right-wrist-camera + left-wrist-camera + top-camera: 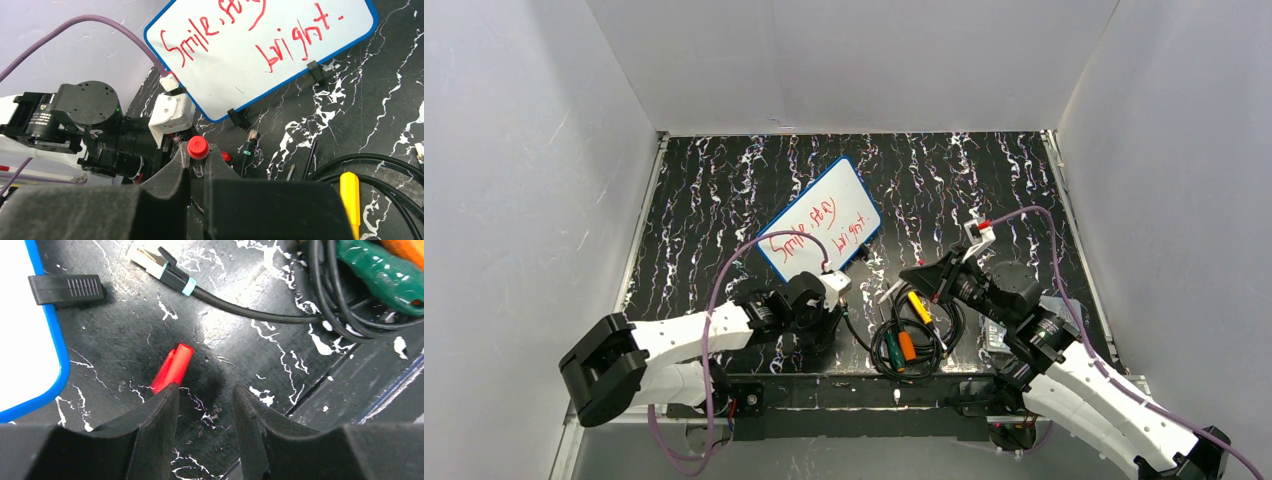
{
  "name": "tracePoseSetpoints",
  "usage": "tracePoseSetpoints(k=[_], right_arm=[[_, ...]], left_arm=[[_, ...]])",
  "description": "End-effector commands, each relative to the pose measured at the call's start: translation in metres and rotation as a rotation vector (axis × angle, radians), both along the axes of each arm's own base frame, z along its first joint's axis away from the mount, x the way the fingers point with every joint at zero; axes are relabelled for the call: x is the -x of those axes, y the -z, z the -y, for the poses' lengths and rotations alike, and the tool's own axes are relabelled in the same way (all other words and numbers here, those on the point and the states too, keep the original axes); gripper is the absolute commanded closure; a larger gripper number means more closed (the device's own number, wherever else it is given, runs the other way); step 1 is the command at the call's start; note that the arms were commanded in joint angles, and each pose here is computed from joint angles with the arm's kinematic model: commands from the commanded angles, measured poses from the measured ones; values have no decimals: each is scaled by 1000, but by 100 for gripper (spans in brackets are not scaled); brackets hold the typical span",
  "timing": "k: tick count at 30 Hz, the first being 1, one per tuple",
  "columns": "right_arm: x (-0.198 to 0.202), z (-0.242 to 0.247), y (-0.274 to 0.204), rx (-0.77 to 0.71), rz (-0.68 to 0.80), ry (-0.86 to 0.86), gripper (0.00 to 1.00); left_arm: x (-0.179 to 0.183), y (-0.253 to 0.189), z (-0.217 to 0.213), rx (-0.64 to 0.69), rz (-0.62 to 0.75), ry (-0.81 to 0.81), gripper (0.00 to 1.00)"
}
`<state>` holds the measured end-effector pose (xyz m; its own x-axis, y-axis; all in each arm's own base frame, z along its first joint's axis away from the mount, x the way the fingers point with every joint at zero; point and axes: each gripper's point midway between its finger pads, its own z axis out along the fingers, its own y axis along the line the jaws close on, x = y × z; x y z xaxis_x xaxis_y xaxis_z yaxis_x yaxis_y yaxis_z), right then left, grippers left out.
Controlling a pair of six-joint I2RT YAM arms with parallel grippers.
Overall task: Write a sentence on the whiteboard
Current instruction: Close the whiteboard marker at the center of the board.
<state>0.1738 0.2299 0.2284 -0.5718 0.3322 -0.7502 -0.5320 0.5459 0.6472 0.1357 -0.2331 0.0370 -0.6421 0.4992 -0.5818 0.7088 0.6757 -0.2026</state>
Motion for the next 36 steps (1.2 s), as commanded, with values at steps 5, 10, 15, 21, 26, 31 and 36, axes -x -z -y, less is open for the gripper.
tracePoseSetpoints(k=[5,10,15,21,26,31,36], right_arm=[[-2,9,-12,-20,66,36,99],[-2,9,-9,-12,62,36,99],[-3,6,-10,-14,62,27,99],[-4,4,-11,-16,66,21,99],[-3,3,-9,-17,62,16,99],[-2,6,-11,-17,68,19,99],[-1,7,-11,-18,71,23,99]], left_arm=[[-20,11,-12,-116,62,-84,64],[-16,13,-12,-120,54,-86,65],[-19,-7,-7,-78,87,-90,60],[-33,-35,-3,-82,169,-67,50],[-41,-29,1,-119,176,-58,47],[-45,-20,6,-121,164,-51,47],[-51,-13,4,-160,159,-87,47]])
